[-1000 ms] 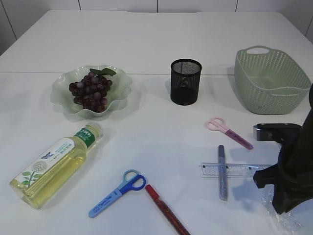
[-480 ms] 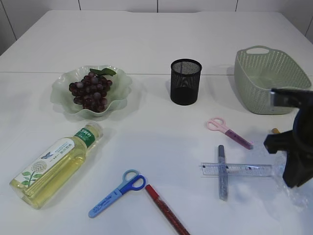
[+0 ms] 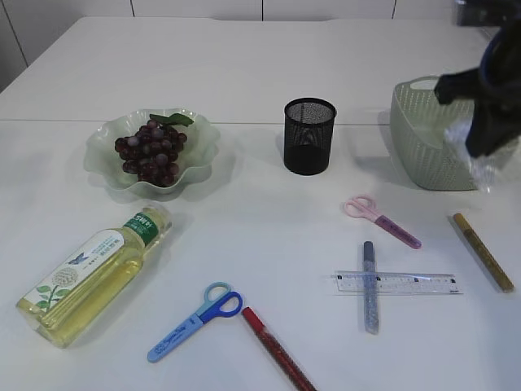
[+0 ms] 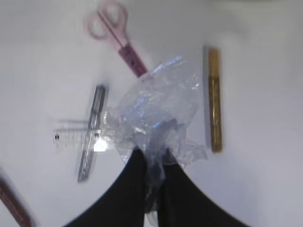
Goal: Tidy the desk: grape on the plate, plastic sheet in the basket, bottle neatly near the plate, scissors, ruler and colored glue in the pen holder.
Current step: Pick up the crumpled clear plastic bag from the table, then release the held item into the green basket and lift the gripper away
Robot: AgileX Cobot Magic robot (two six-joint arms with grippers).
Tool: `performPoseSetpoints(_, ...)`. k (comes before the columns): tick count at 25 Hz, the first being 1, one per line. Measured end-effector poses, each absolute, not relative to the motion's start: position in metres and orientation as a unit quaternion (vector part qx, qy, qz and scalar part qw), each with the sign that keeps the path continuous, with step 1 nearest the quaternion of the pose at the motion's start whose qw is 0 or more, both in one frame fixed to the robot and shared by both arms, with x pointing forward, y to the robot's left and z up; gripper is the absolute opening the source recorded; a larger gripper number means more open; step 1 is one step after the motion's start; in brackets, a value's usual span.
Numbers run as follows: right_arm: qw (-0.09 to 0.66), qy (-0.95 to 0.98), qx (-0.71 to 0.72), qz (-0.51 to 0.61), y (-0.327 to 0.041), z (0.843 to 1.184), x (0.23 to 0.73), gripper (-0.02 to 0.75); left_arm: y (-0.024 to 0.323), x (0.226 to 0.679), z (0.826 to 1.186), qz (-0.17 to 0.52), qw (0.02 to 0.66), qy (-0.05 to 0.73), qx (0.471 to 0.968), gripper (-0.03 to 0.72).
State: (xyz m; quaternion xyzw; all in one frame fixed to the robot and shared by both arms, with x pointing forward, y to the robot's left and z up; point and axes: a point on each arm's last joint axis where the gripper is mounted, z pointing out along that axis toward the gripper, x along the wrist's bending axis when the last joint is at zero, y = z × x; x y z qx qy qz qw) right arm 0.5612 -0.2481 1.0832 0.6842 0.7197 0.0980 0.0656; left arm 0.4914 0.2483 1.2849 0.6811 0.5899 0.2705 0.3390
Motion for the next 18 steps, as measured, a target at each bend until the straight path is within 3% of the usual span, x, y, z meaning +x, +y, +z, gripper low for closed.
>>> performPoseSetpoints(8,0.139,0.700,0.686,0.144,-0.255,1.115,0.632,0.035,0.248,0.491,1.285,0.271,0.339,0.590,0.681,0.468)
performPoseSetpoints(18,0.148,0.623,0.754,0.151,-0.336,1.097,0.681,0.036,0.248,0.491,1.285,0.271,0.338,0.590,0.681,0.468)
